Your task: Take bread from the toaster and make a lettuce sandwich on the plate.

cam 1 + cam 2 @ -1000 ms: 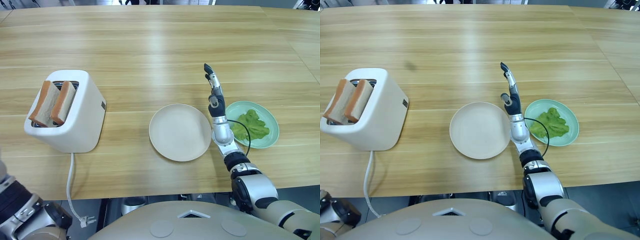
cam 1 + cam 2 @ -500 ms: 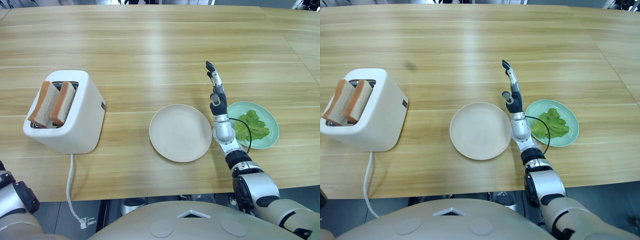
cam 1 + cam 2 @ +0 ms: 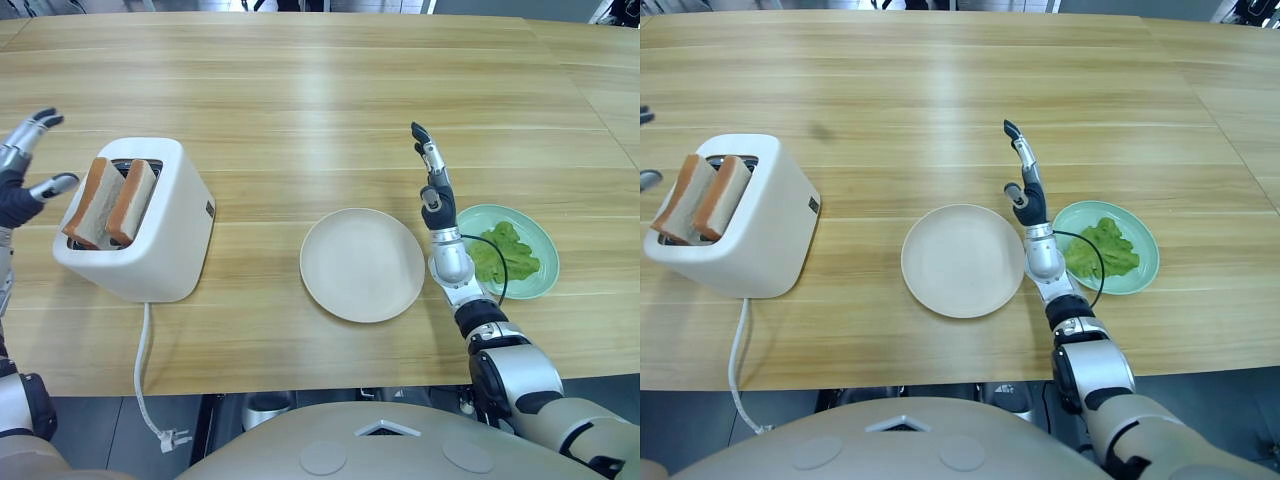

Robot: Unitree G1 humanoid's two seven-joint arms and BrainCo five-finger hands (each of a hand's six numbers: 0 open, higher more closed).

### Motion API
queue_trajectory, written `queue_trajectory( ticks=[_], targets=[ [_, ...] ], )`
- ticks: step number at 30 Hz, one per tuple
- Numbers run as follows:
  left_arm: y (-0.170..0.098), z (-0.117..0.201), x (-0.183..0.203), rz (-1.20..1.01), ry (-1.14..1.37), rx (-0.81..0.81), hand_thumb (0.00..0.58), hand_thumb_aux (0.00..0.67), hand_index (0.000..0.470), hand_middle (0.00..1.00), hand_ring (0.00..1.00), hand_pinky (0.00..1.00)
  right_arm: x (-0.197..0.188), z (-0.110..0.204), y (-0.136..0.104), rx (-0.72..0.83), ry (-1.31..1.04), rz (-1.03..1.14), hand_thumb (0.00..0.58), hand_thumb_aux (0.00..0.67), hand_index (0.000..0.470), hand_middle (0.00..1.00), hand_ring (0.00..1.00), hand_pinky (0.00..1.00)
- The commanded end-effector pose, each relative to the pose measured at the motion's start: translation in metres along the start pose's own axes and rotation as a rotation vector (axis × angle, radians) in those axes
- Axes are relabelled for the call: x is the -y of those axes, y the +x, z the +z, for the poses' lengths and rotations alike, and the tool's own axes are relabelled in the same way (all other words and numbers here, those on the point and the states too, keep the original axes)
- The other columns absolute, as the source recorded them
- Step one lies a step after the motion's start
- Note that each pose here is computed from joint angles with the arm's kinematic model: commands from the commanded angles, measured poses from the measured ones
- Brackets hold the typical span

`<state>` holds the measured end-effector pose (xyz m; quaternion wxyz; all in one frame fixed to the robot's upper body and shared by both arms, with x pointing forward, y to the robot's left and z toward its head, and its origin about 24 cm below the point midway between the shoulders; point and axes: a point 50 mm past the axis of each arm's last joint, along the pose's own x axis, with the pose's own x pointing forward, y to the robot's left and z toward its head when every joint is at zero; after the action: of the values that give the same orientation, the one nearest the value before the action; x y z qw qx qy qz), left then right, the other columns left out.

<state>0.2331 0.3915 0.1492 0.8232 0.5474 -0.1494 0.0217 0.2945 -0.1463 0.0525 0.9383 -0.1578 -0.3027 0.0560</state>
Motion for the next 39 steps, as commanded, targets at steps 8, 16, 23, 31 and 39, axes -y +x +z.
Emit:
queue_trajectory(
  ticks=[8, 16, 23, 31, 39],
  targets=[
    [-0.022, -0.005, 0.026, -0.228, 0.015, -0.033, 0.0, 0.0, 0.0, 0.0, 0.0, 0.0, 0.005, -0.002, -0.002, -0.019, -0.016, 0.024, 0.0, 0.0, 0.0, 0.0, 0.0, 0.0],
    [-0.026, -0.008, 0.013, -0.206, 0.063, -0.061, 0.0, 0.0, 0.0, 0.0, 0.0, 0.0, 0.01, -0.002, -0.002, -0.018, -0.03, 0.022, 0.0, 0.0, 0.0, 0.0, 0.0, 0.0],
    [-0.026, -0.008, -0.005, -0.114, 0.108, -0.067, 0.0, 0.0, 0.0, 0.0, 0.0, 0.0, 0.009, -0.002, -0.002, -0.021, -0.027, 0.029, 0.0, 0.0, 0.0, 0.0, 0.0, 0.0],
    [-0.03, -0.001, -0.007, -0.097, 0.028, -0.025, 0.0, 0.0, 0.0, 0.0, 0.0, 0.0, 0.015, -0.004, -0.005, -0.033, -0.04, 0.023, 0.0, 0.0, 0.0, 0.0, 0.0, 0.0],
    [-0.043, 0.002, 0.026, -0.259, -0.057, -0.014, 0.0, 0.0, 0.0, 0.0, 0.0, 0.0, 0.022, -0.002, 0.002, -0.014, -0.079, 0.048, 0.0, 0.0, 0.0, 0.0, 0.0, 0.0]
  ],
)
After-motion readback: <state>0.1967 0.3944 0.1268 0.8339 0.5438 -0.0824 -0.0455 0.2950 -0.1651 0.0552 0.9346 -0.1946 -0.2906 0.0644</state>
